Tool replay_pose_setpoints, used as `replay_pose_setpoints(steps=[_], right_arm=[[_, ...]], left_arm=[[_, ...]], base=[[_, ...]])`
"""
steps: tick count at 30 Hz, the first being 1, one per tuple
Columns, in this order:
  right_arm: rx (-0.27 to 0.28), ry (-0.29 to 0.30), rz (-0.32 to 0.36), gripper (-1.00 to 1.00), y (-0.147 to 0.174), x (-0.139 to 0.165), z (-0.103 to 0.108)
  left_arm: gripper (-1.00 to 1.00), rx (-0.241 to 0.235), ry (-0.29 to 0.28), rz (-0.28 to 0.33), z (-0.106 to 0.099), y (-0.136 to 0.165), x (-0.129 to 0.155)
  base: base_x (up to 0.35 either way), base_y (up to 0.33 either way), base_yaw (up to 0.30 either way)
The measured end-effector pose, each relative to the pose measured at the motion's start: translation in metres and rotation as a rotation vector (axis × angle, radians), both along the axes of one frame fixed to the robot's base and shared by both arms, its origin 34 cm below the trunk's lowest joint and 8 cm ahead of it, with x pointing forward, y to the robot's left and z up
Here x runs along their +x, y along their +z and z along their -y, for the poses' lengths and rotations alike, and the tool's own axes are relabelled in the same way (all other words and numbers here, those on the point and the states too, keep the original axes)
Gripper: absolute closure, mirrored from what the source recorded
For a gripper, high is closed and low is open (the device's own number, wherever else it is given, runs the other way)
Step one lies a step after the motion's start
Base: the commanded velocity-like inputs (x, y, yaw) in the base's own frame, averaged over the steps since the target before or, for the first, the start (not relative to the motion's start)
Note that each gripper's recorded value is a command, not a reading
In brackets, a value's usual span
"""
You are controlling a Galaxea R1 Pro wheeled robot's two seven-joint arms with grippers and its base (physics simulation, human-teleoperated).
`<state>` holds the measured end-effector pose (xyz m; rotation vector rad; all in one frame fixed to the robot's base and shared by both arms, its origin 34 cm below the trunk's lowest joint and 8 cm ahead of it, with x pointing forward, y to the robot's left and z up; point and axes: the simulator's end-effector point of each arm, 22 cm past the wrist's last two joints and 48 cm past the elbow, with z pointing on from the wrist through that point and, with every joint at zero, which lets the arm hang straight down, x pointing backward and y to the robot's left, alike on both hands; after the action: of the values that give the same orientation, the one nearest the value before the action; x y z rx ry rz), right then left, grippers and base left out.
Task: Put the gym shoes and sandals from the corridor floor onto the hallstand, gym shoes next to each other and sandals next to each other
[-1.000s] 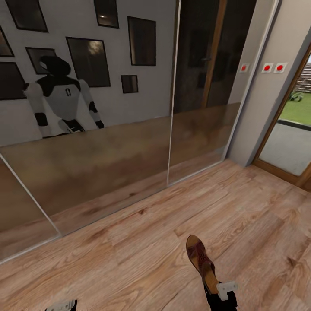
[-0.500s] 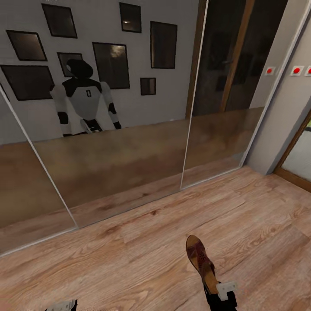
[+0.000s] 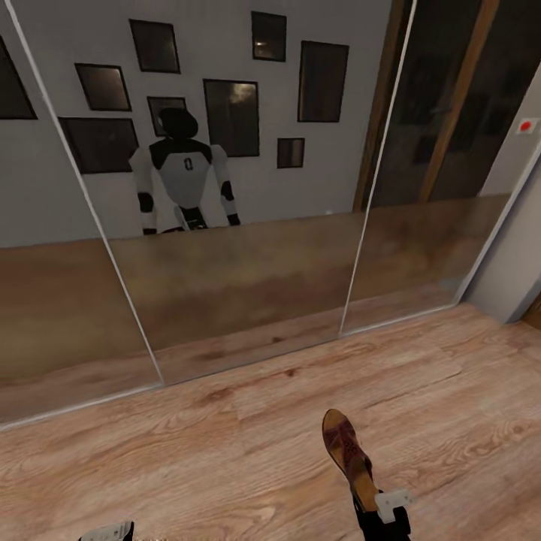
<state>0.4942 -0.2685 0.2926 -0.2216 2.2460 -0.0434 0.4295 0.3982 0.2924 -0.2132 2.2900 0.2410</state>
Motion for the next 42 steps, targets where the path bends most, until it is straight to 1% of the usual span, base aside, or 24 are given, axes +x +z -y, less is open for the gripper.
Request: replay_pose_setpoints(steps=[19, 26, 42], right_arm=[[0.003, 0.0, 0.0, 1.0, -0.0001, -0.0001, -0.0019], [0.003, 0.001, -0.001, 1.0, -0.0002, -0.0001, -0.002], [0.004, 0.001, 0.0, 1.0, -0.0001, -0.0002, -0.0027]], left_arm=[[-1.0, 0.0, 0.0, 0.0, 0.0002, 0.0, 0.0001], [-1.0, 0.001, 0.0, 0.0, -0.0004, 0.0001, 0.0001], [-1.0, 0.0, 0.0, 0.0, 0.0, 0.0001, 0.0001]], base=[[0.0, 0.0, 0.278], [-0.065, 0.157, 0.278], [-0.006, 0.011, 0.278]])
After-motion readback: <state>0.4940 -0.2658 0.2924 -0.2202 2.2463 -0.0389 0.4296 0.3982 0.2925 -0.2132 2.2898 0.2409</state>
